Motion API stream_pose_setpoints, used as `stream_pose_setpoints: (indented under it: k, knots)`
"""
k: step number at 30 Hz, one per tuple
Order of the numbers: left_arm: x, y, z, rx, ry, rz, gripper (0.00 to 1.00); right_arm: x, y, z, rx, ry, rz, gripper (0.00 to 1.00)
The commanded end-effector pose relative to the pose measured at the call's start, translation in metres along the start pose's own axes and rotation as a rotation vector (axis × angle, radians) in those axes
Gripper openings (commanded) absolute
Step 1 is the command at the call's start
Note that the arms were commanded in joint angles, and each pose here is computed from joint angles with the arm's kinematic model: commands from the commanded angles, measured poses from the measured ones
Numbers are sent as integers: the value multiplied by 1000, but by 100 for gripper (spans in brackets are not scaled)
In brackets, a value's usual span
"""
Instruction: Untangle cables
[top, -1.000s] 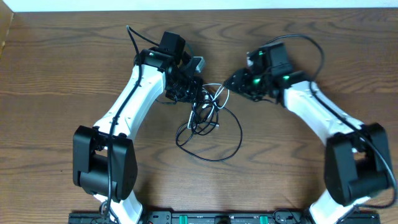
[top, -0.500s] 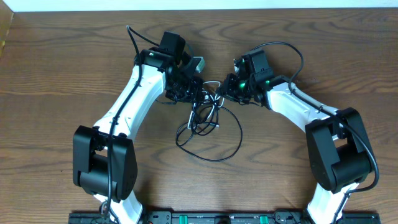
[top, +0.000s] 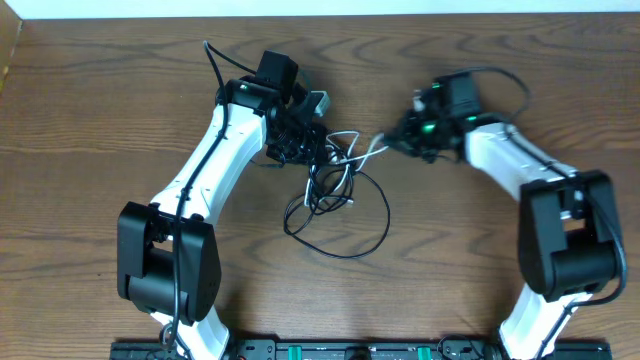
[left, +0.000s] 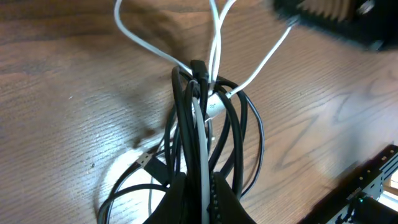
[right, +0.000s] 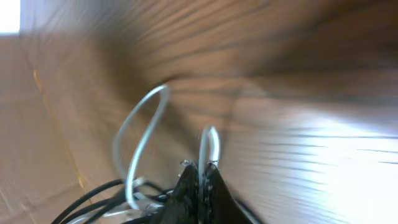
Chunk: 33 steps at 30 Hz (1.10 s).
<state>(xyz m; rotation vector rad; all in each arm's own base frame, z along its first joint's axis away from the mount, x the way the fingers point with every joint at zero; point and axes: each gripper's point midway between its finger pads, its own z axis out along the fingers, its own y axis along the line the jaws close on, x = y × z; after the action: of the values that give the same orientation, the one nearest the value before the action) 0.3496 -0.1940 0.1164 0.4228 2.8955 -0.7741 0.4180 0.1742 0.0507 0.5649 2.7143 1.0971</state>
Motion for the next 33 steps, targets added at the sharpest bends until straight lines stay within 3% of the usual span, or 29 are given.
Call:
stream_pose_setpoints:
  k: [1,8,13,18,22,26,33]
  knots:
    - [1,1,-5,-14,-7,-1,8,-20,-20,-23,14,-42,-13,1]
    - [1,1,-5,-14,-7,-1,8,-46,-65,-54,78,-100,78,1]
    - [1,1,-5,-14,-7,-1,7,-35,-41,-53,-51,-31,-30,1]
    - [1,1,-5,-14,-7,-19,7,-11,-16,-34,-81,37,-105,25]
    - [1,1,-5,-14,-7,-48,7,7,7,-15,-90,66,-121,37]
    - [1,1,-5,-14,-7,-77,8,18,29,-1,-114,75,-82,43]
    - [2,2,-3,-14,-2,-91,7,32,62,14,-169,78,-93,43]
